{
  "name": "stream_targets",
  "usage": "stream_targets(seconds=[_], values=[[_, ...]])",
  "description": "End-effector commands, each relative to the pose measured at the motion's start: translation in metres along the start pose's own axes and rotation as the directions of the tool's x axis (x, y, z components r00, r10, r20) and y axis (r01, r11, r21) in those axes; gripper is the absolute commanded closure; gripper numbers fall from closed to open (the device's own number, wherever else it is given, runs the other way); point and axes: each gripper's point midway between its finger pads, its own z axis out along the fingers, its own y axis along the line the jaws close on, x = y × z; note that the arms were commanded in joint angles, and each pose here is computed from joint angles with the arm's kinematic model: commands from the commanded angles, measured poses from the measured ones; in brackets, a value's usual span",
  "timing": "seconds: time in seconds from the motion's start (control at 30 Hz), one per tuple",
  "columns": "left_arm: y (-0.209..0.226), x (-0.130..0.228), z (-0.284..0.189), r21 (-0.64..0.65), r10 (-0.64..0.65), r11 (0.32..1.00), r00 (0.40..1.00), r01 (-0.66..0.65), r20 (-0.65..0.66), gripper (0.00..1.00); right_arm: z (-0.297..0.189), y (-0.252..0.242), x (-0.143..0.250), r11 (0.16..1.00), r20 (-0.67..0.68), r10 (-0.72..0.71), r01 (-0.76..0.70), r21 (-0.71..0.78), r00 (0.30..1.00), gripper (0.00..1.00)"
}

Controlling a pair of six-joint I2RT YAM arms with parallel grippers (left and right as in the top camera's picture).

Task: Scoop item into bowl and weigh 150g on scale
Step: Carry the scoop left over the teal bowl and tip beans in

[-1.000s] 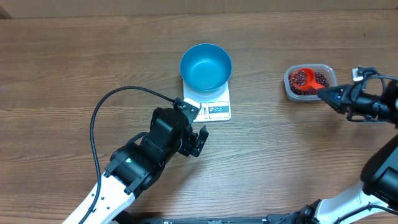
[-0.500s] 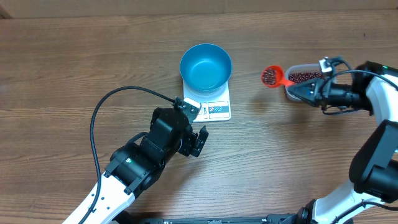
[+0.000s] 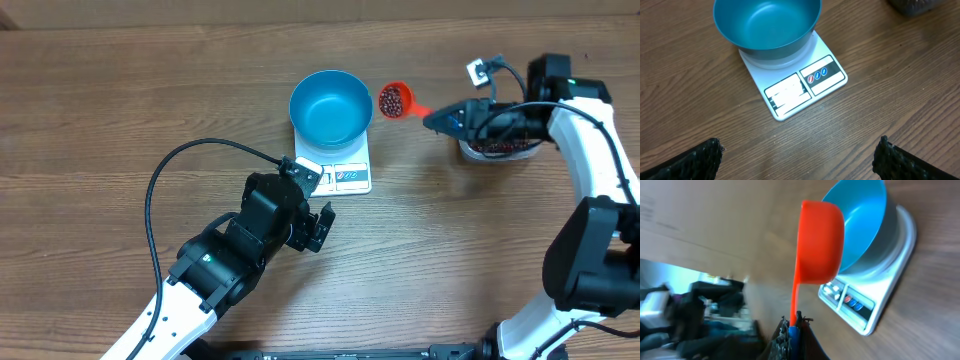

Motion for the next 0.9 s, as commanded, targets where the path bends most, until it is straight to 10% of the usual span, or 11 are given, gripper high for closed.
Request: stream_targets(seconds=[0.0,0.87], values=[[-0.001,0.001,0.002,0.008,0.016,1.000,1.000,-0.016,-0.008,0.00,0.008,-0.004,-0.007,0.998,-0.022,0.001,0.000,0.065,1.000,0.96],[-0.001,0.001,0.002,0.008,0.016,1.000,1.000,-0.016,-0.008,0.00,0.086,-0.008,-0.020,0.883,-0.175,-0.359,0.394,0.254,0.917,0.96]])
